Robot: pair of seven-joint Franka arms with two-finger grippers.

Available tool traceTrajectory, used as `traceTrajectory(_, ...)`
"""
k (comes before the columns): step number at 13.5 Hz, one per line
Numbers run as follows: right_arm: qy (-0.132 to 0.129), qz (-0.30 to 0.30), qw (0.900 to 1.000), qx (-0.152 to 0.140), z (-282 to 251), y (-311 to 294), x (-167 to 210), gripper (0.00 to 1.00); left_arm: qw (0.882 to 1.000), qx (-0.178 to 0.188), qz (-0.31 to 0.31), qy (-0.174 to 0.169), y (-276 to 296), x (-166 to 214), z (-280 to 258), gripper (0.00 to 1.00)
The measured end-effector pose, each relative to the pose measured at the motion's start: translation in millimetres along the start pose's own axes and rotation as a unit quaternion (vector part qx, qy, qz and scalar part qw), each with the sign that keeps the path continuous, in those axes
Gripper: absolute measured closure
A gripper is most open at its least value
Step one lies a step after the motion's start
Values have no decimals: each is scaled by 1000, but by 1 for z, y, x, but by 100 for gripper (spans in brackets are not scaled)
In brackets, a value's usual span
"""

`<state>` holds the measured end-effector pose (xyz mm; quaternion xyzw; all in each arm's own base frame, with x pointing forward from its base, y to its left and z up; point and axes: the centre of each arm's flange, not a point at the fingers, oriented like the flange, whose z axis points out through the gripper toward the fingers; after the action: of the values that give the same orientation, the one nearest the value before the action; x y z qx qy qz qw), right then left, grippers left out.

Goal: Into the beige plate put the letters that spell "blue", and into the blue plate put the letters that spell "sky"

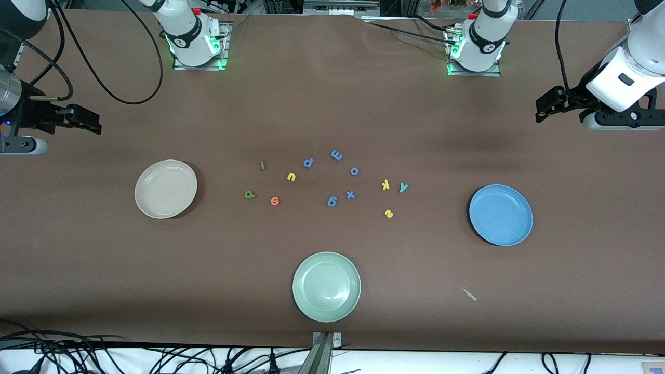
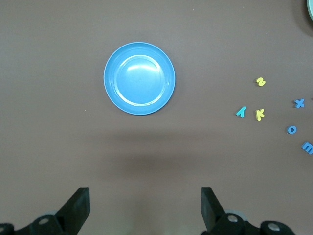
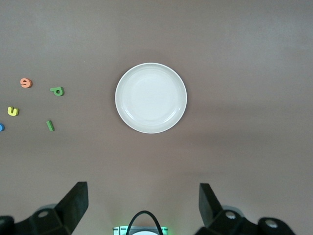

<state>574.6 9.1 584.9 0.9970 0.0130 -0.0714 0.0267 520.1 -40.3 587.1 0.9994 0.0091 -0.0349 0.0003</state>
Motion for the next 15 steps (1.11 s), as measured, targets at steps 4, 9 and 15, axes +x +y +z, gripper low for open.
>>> traceTrajectory(4, 0, 0, 1000, 0, 0, 0, 0, 0, 1000, 0, 0, 0, 0, 0, 0, 0)
traceTrajectory(9, 0, 0, 1000, 0, 0, 0, 0, 0, 1000, 0, 0, 0, 0, 0, 0, 0)
traceTrajectory(15, 0, 0, 1000, 0, 0, 0, 0, 0, 1000, 0, -4, 0, -4, 0, 0, 0)
